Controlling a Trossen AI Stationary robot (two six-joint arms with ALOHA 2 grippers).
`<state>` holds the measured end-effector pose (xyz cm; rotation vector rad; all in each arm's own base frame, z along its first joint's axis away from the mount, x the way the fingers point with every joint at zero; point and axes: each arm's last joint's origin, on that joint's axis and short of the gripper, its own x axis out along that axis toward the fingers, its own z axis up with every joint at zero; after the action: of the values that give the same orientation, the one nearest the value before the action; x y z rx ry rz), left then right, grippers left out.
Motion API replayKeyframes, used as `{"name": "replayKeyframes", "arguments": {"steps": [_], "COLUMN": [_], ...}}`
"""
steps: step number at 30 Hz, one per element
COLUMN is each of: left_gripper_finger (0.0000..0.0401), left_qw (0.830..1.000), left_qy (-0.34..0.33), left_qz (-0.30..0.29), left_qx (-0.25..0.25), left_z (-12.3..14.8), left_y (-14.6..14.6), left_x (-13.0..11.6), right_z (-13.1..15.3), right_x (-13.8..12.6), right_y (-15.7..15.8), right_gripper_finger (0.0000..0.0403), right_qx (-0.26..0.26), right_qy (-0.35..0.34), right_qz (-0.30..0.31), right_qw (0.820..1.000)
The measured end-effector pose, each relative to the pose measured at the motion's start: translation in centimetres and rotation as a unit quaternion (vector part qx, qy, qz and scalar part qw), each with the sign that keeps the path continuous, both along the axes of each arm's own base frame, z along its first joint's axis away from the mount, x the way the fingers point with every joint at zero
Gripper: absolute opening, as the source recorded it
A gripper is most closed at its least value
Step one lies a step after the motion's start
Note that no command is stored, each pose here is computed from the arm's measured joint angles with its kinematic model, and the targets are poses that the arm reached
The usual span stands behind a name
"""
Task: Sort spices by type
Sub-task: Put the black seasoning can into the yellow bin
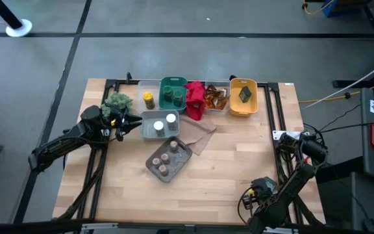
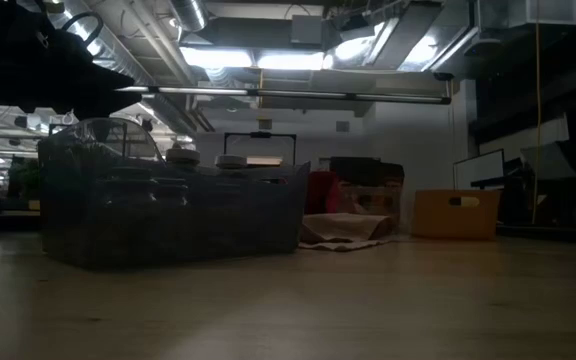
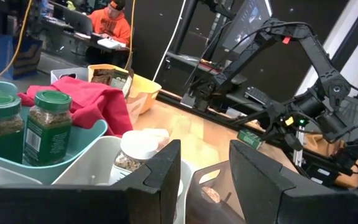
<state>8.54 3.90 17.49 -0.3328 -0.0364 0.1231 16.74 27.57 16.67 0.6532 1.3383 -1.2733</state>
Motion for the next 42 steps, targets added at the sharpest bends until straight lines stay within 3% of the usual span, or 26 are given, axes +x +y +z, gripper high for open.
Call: {"name": "replayKeyframes", "arguments": {"steps": [18,26,38,42], "left_gripper_finger": [0.0127,0.0127,0.0127,0.0127], "left_qw": [1.000,1.000,1.000,1.000], "left_qy": [0.000,0.000,0.000,0.000], "left_qz": [0.000,0.000,0.006,0.006], "left_qx": [0.000,0.000,-0.002,-0.002], "left_z": [0.0,0.0,0.0,0.0], "left_y": [0.0,0.0,0.0,0.0], "left_x": [0.0,0.0,0.0,0.0], "right_z": [-0.8,-1.8,-1.3,-0.2], "right_x": [0.2,0.8,0.8,0.9], "right_y": [0.3,0.8,0.7,0.7], "right_gripper_finger": [0.0005,0.0005,0.0005,0.0005], "right_qx": [-0.006,0.007,0.002,0.009], "right_qy": [-0.001,-0.044,-0.051,-0.082], "right_qz": [-0.001,0.008,0.011,0.020], "right_qw": [1.000,0.999,0.999,0.996]}}
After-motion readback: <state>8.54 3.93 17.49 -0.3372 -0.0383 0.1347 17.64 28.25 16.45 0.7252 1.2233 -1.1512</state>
